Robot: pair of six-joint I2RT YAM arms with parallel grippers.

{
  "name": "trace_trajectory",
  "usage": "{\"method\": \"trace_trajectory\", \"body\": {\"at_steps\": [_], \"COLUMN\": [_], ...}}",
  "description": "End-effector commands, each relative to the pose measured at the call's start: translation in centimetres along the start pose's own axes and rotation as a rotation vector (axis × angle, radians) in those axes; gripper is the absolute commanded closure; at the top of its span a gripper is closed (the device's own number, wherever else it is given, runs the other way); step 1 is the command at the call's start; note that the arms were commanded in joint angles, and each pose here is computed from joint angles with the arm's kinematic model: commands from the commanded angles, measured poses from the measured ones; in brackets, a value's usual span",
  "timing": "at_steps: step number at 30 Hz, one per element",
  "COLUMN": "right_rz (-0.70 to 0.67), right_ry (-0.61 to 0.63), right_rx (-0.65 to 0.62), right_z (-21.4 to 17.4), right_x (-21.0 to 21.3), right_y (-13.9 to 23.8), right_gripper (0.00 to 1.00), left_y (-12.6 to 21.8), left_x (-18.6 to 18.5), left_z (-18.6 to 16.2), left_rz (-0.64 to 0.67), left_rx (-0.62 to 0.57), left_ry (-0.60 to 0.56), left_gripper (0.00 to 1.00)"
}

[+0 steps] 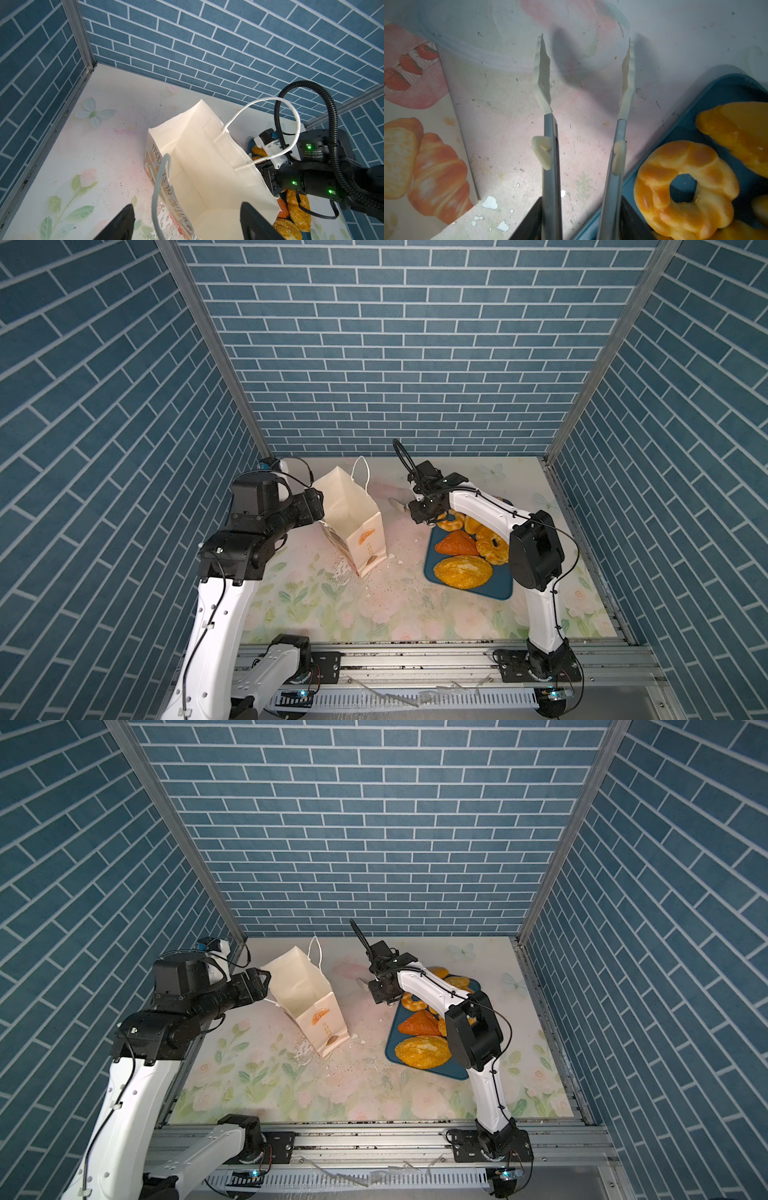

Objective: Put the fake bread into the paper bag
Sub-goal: 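Carry the tongs with the right gripper over the bread tray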

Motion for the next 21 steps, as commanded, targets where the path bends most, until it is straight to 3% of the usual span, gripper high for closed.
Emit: {"method": "trace_trajectory", "body": {"at_steps": [1,13,21], "right_rz": [0.032,-0.005,-0.09], "right_ry": [0.012,-0.02,-0.088], "right_rx": [-0.061,-0.118,-0.026], "right_z": [1.5,1.0,-3.4], "right_x": [0.6,-3.4,-7.6], "right_y": [3.7,12.6,16.3], "right_gripper": [0.47,0.49,0.49], "left_y": [0.2,0.7,0.8], "left_x": [-0.1,-0.5,-1.0], "left_z": [0.2,0.8,1.1], "left_rz": [0.002,-0.01,-0.037], "left_rx": [-0.014,-0.028,-0.024], "left_ry": [-0.004,-0.036,-0.059], "left_gripper": [0.19,0.19,0.19]}}
Point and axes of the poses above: each gripper's point midway between its finger pads, its own y axis back along the fingers, its own x axis along the line the jaws close on, z = x × y, the point moved 5 cm from there along y, back along the fingers, and after that the axes turned 2 degrees about y, right-handed, at the moved point
